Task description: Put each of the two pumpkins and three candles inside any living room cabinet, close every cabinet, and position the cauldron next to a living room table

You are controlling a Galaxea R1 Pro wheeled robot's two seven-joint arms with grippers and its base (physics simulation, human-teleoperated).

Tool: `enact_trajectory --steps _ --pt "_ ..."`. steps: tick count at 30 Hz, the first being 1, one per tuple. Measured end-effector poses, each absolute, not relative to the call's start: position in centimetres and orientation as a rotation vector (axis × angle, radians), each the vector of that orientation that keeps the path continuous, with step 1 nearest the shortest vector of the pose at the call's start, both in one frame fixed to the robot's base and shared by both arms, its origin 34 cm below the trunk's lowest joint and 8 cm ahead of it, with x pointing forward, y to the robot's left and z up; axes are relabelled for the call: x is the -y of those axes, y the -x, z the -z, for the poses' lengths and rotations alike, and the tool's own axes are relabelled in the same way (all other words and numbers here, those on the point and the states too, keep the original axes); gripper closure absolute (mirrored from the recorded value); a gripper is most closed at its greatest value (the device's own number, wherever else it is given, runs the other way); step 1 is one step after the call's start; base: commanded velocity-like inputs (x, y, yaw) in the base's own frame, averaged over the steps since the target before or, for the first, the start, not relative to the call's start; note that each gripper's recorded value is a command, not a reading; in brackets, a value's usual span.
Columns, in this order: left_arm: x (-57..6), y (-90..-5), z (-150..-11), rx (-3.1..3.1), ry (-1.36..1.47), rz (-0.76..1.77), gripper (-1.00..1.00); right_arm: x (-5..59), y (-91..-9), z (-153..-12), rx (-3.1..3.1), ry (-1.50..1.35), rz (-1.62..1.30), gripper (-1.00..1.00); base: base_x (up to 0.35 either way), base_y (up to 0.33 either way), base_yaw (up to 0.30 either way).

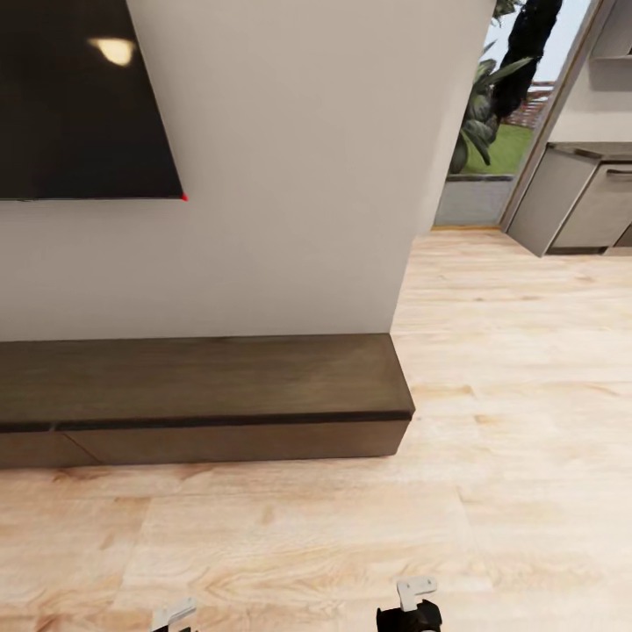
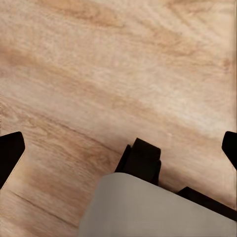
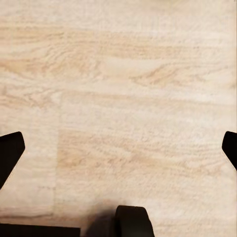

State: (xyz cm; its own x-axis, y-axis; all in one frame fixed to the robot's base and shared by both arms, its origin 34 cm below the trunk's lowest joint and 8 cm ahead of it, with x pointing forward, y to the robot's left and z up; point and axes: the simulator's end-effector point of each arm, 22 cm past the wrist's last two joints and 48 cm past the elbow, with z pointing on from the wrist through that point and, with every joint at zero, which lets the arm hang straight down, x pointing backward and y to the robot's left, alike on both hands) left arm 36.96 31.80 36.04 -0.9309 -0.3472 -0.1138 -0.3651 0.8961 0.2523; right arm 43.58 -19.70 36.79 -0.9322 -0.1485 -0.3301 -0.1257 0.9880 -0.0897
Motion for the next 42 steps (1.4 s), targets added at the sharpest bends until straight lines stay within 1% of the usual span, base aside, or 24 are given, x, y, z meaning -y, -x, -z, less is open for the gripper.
enact_trajectory --steps 12,16,20,24,26,30,31,35,37,40,42 --pt "-31.8 -37.0 -36.0 -2.995 0.561 -0.417 -1.0 19.7 -43.6 -36.8 -2.788 0.199 0.095 -1.0 0.286 0.123 0.0" --pt "-30.9 -37.4 -36.0 -2.986 0.553 -0.4 -1.0 19.4 -44.0 -36.9 -2.78 0.21 0.09 -1.0 0.067 0.016 0.0" --pt "-30.6 -39.3 -36.2 -2.951 0.534 -0.377 -1.0 18.1 -47.1 -37.8 -2.726 0.201 0.065 -1.0 0.01 0.002 0.0" --pt "-30.2 -41.4 -36.5 -2.911 0.526 -0.349 -1.0 17.2 -48.3 -38.3 -2.706 0.193 0.056 -1.0 0.002 0.0 0.0" --pt "-29.7 -43.0 -36.8 -2.887 0.488 -0.329 -1.0 16.7 -48.7 -38.5 -2.7 0.189 0.053 -1.0 0.0 0.0 0.0" --pt "-28.4 -45.2 -37.2 -2.871 0.305 -0.284 -1.0 16.4 -49.0 -38.6 -2.69 0.227 0.055 -1.0 0.0 0.0 0.0" --pt "-27.0 -45.9 -37.1 -2.867 0.232 -0.216 -1.0 16.4 -49.1 -38.7 -2.682 0.261 0.062 -1.0 0.0 0.0 0.0" --pt "-23.7 -46.8 -37.1 -2.863 0.127 0.006 -1.0 17.2 -49.4 -38.8 -2.666 0.302 0.108 -1.0 0.0 0.0 0.0" --pt "-21.1 -47.2 -37.4 -2.852 0.077 0.21 -1.0 17.8 -49.7 -38.9 -2.651 0.31 0.145 -1.0 0.0 0.0 0.0" --pt "-20.4 -47.3 -37.7 -2.841 0.056 0.309 -1.0 17.9 -49.9 -39.0 -2.642 0.312 0.152 -1.0 0.0 0.0 0.0" --pt "-20.1 -47.1 -37.6 -2.838 0.089 0.31 -1.0 18.9 -50.5 -39.1 -2.637 0.284 0.158 -1.0 0.0 0.0 0.0"
